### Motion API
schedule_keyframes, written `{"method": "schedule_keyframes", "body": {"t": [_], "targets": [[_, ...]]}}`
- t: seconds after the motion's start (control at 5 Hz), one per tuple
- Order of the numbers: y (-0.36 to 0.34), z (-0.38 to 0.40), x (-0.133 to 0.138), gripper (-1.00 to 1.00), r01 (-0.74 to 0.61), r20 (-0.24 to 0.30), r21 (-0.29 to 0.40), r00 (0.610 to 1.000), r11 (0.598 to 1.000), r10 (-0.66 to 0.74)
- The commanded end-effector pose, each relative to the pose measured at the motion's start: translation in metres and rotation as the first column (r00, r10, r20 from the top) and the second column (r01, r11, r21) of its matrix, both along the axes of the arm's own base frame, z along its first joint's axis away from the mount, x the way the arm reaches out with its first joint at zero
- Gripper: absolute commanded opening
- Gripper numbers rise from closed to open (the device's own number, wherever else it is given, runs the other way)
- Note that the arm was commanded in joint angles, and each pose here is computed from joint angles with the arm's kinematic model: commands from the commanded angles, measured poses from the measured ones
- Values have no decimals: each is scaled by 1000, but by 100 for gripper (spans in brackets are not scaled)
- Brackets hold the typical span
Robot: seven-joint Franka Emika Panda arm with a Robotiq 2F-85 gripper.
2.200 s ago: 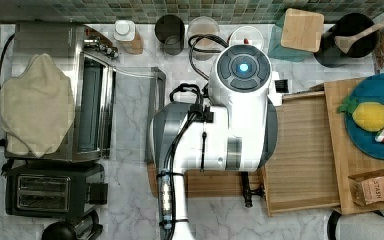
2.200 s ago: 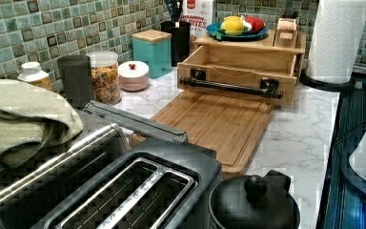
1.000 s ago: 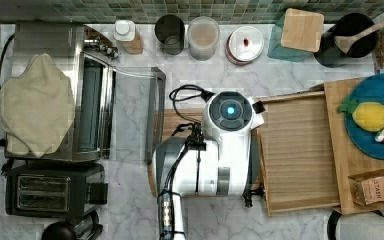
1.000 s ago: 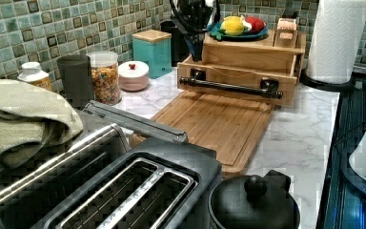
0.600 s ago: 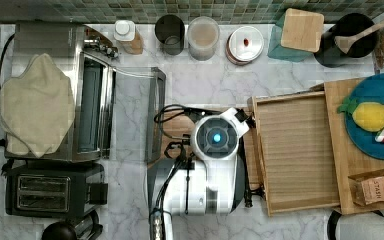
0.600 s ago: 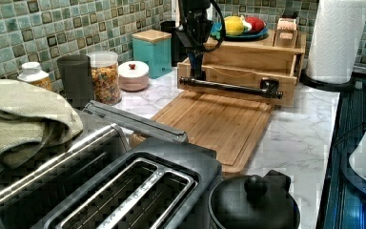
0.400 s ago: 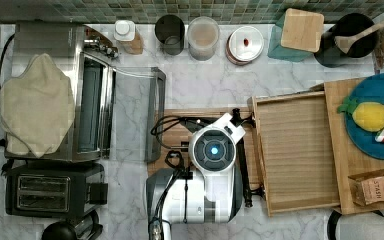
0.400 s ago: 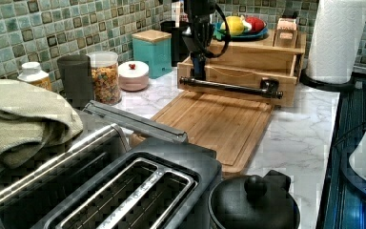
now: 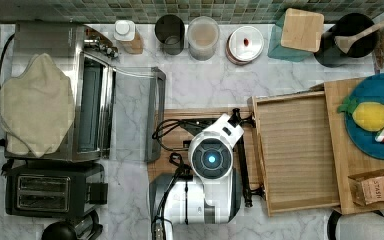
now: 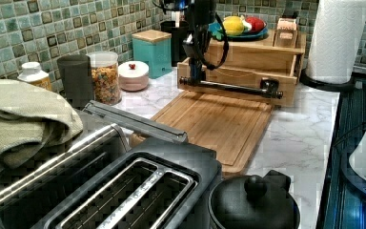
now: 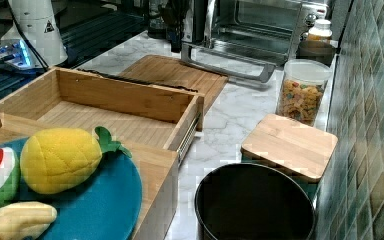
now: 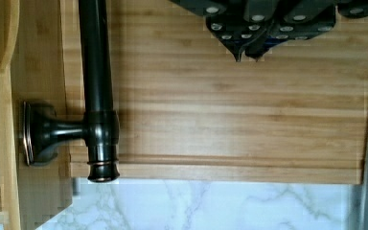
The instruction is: Close the drawer.
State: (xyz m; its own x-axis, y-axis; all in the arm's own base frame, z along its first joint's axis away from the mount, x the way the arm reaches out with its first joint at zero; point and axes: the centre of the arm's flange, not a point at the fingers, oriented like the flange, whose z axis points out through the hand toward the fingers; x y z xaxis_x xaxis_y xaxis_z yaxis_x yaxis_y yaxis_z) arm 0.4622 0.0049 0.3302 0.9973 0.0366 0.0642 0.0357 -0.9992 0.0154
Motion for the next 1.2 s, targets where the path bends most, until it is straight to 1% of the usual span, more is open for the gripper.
{"method": "schedule_keyframes", "body": {"t": [0.2, 0.4, 0.6, 0.8, 1.0, 1.2], "targets": [[-40, -52, -15, -100, -45, -53, 1, 998, 999, 45], [-52, -52, -20, -100, -52, -17, -28, 999, 998, 51], [-67, -48, -25, -100, -59, 6, -76, 998, 995, 60], [-92, -51, -19, -100, -77, -5, -86, 997, 993, 77], [-120, -60, -10, -100, -89, -16, -76, 996, 993, 88], [-149, -61, -11, -100, -75, 18, -73, 997, 995, 76]]}}
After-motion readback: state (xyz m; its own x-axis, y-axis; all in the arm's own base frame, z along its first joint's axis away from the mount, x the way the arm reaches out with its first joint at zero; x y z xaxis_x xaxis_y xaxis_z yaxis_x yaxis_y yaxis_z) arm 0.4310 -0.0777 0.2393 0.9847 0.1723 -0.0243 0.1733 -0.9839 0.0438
